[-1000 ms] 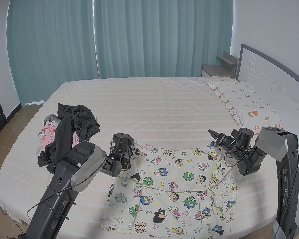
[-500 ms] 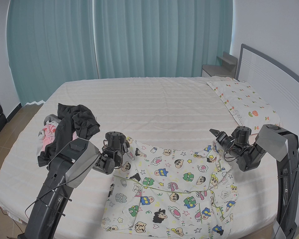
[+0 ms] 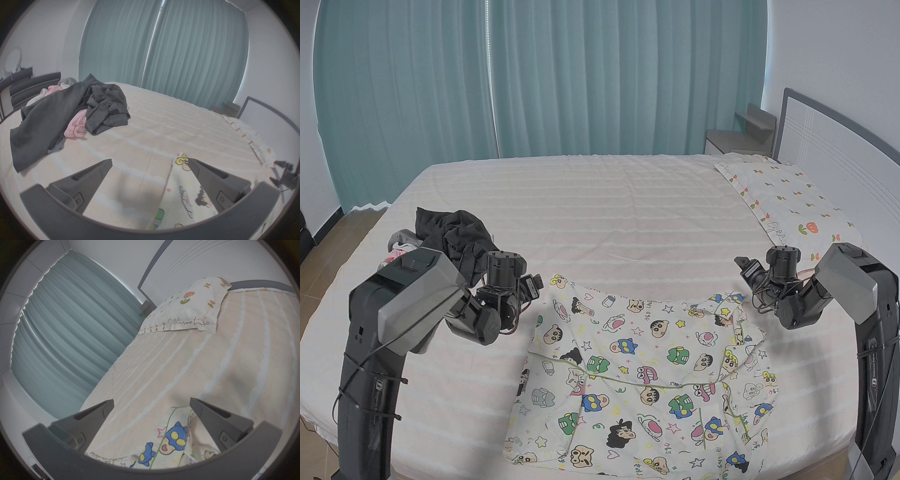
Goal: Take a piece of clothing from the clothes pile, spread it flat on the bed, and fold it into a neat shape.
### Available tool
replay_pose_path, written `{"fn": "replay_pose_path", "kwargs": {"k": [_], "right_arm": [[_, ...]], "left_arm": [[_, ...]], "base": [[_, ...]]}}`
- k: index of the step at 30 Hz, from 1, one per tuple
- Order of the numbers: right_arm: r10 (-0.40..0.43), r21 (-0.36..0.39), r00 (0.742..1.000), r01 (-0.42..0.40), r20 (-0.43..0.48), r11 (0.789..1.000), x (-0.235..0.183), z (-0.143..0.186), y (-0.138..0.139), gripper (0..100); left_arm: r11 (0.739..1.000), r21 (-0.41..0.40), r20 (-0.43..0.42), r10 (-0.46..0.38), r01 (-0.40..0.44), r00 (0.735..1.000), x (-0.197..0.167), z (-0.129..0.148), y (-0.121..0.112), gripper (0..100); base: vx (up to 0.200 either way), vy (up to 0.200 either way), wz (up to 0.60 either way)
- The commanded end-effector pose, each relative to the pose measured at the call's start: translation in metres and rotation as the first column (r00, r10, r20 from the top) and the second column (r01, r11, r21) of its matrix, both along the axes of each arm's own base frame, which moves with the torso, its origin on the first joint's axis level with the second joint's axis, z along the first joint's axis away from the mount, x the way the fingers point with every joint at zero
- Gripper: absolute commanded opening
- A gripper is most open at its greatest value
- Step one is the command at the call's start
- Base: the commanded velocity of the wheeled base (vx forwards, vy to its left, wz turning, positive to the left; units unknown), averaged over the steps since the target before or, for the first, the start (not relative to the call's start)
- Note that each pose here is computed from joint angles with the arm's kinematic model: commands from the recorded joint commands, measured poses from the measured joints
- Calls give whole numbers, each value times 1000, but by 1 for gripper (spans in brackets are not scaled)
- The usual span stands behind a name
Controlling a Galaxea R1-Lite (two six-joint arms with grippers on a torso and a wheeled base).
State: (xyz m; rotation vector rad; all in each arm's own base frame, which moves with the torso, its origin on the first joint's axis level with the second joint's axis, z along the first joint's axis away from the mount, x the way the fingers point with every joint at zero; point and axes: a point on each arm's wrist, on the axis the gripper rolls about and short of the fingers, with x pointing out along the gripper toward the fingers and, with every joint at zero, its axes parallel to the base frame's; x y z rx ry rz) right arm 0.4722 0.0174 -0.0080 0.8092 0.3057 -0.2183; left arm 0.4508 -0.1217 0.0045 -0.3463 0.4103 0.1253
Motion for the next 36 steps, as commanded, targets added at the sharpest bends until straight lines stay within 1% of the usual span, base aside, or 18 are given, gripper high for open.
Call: {"fn": "replay_pose_path", "kwargs": {"k": [1, 2, 4, 5, 7, 9, 11, 13, 15, 17, 23, 24, 28, 36], "right_arm": [[-47, -7, 999, 46, -22, 999, -14, 8, -13, 100], [-45, 2, 999, 45, -14, 999, -23, 16, -15, 100], [-37, 8, 999, 37, 4, 999, -34, 25, -14, 100], [-12, 15, 1000, 12, 19, 1000, -43, 32, -10, 100], [37, 28, 999, -37, 24, 999, -59, 39, 1, 100], [95, 47, 995, -96, 20, 994, -74, 40, 19, 100], [128, 56, 992, -129, 19, 990, -81, 35, 32, 100], [182, 57, 983, -184, 33, 981, -88, 26, 53, 100], [212, 55, 977, -213, 29, 976, -90, 21, 66, 100], [233, 55, 972, -233, 13, 971, -92, 16, 74, 100], [237, 50, 971, -235, -35, 971, -92, 0, 75, 100], [228, 41, 972, -226, -54, 973, -88, -10, 72, 100], [213, 20, 973, -212, -87, 977, -82, -30, 65, 100], [184, 18, 978, -183, -95, 983, -78, -39, 53, 100]], "left_arm": [[992, -125, 23, -32, 35, 999, -34, 48, 9, 100], [985, -169, 18, -31, 34, 999, -47, 54, 11, 100], [974, -221, 21, -45, 49, 999, -59, 59, 15, 100], [963, -259, 23, -64, 68, 998, -71, 63, 17, 100], [949, -304, 24, -84, 87, 996, -89, 68, 22, 100], [940, -326, 15, -104, 103, 994, -108, 67, 25, 100], [935, -333, 10, -125, 121, 992, -122, 61, 26, 100], [927, -345, 49, -139, 147, 989, -135, 54, 27, 100], [923, -353, 79, -135, 154, 988, -140, 51, 29, 100], [916, -373, 87, -125, 148, 988, -143, 48, 30, 100], [908, -399, 61, -109, 124, 992, -149, 42, 32, 100], [910, -397, 52, -108, 119, 993, -148, 39, 32, 100], [911, -396, 43, -109, 117, 993, -145, 34, 31, 100], [912, -394, 41, -107, 115, 993, -143, 29, 31, 100]], "base": [[0, 0, 0], [0, 0, 0], [0, 0, 0], [0, 0, 0], [0, 0, 0], [0, 0, 0], [0, 0, 0], [0, 0, 0], [0, 0, 0], [0, 0, 0], [0, 0, 0], [0, 0, 0], [0, 0, 0], [0, 0, 0]]}}
